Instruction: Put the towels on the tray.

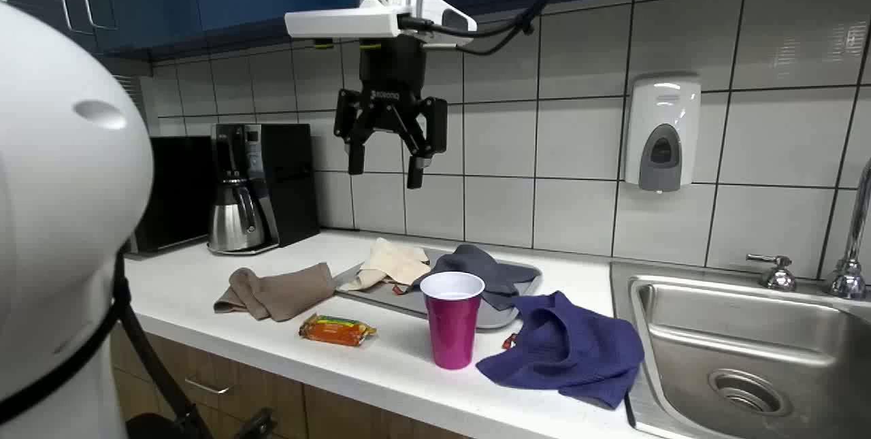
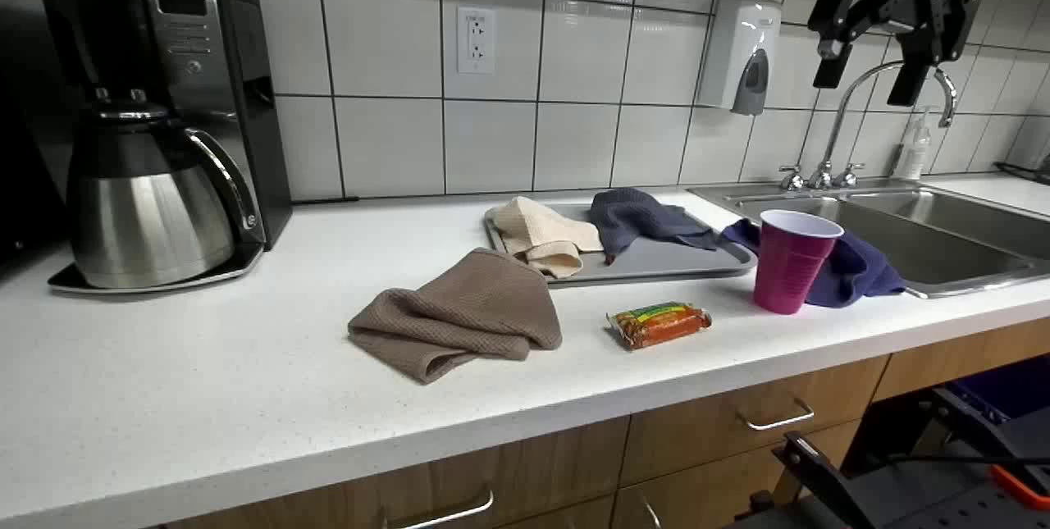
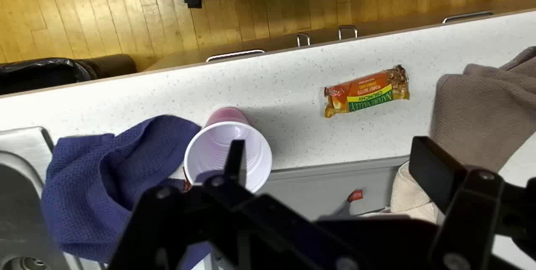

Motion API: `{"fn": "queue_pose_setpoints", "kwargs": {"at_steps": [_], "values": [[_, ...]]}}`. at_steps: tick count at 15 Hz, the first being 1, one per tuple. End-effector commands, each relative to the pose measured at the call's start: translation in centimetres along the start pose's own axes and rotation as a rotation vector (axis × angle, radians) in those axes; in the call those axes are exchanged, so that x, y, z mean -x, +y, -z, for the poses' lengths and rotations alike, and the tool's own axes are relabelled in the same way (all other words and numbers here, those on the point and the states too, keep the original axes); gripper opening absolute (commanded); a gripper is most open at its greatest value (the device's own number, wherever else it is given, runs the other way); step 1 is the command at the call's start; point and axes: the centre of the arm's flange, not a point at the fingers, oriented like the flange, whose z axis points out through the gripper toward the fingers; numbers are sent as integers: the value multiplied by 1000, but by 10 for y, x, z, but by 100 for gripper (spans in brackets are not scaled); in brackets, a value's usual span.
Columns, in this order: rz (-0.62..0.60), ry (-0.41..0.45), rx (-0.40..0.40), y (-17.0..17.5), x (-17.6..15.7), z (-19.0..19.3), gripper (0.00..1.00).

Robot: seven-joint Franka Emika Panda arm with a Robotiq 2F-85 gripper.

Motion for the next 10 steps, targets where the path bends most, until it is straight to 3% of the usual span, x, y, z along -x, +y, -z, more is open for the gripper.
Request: {"fn": "queue_pose_setpoints", "kwargs": {"at_steps": [1,10], "values": [[0,-1,0,0,0,0,100],[1,-6,0,6,-2,-4,100]]}}
